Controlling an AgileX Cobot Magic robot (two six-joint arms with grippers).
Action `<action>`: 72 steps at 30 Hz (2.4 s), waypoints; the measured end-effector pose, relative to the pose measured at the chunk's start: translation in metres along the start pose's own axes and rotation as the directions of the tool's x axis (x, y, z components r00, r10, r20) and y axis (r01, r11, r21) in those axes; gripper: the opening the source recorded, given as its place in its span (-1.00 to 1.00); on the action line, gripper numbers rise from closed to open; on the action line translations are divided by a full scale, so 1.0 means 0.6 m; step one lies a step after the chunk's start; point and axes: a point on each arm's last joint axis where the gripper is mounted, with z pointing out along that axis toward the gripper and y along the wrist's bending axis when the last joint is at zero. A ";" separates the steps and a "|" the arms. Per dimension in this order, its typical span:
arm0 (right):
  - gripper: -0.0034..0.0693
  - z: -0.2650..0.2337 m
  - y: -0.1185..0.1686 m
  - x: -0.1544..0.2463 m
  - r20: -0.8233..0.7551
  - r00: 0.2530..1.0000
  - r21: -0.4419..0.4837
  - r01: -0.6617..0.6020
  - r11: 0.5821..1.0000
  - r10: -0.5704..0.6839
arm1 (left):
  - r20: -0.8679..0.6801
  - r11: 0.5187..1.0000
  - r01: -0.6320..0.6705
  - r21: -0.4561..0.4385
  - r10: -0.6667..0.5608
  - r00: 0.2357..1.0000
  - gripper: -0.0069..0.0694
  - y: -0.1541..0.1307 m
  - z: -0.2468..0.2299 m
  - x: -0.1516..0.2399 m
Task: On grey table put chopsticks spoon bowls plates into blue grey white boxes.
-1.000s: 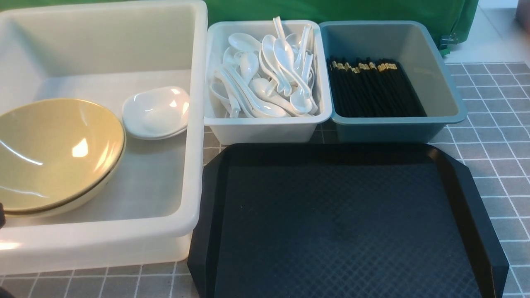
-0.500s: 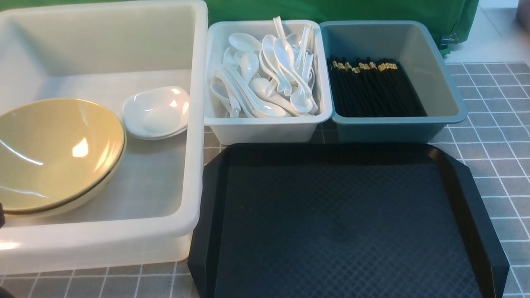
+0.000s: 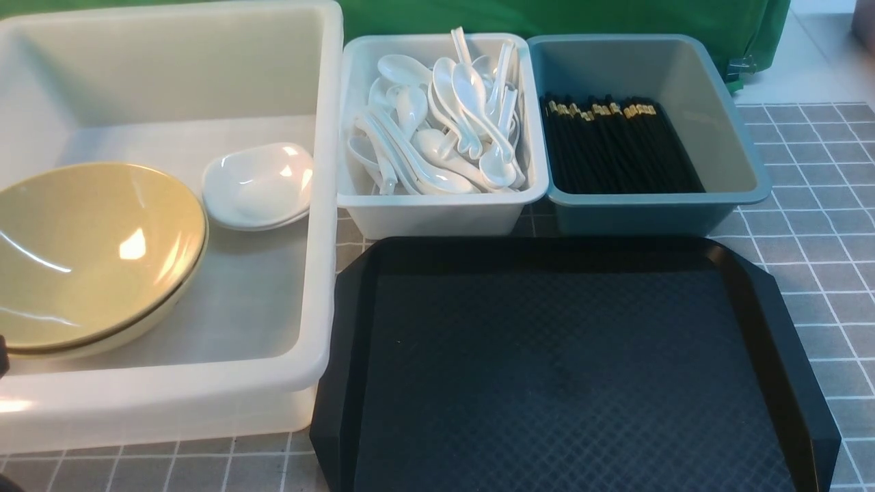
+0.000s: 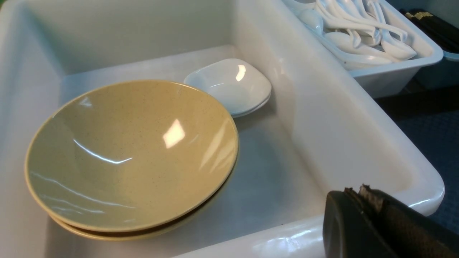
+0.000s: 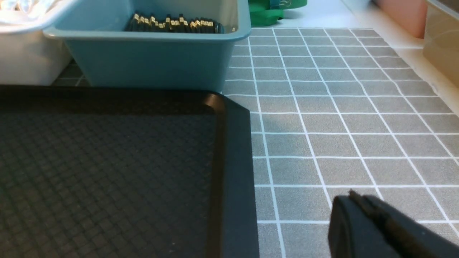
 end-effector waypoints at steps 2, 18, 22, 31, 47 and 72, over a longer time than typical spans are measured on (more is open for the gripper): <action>-0.82 0.000 0.000 0.000 0.000 1.000 0.000 0.000 1.000 0.000 | 0.000 1.000 0.000 0.000 0.000 1.000 -0.85 0.000 0.000 0.000; -0.81 0.000 0.000 0.000 0.000 1.000 0.000 0.000 1.000 0.000 | 0.005 1.000 0.001 -0.008 -0.001 1.000 -0.85 0.002 0.013 0.014; -0.81 0.000 0.000 0.000 0.000 1.000 0.000 0.000 1.000 0.000 | 0.135 0.997 0.011 -0.078 0.000 0.991 -0.85 0.011 0.036 0.040; -0.81 0.000 0.000 0.000 -0.001 1.000 0.000 0.000 1.000 0.000 | 0.374 0.968 0.115 -0.225 -0.023 0.927 -0.85 0.024 0.077 0.175; -0.78 0.000 0.000 0.000 -0.002 1.000 0.000 0.000 1.000 0.000 | 0.149 0.990 0.069 -0.125 -0.050 0.988 -0.85 0.012 0.101 0.230; -0.78 0.000 0.000 0.000 -0.002 1.000 0.000 0.000 1.000 0.000 | 0.149 0.988 0.073 -0.137 -0.052 0.987 -0.85 0.013 0.101 0.230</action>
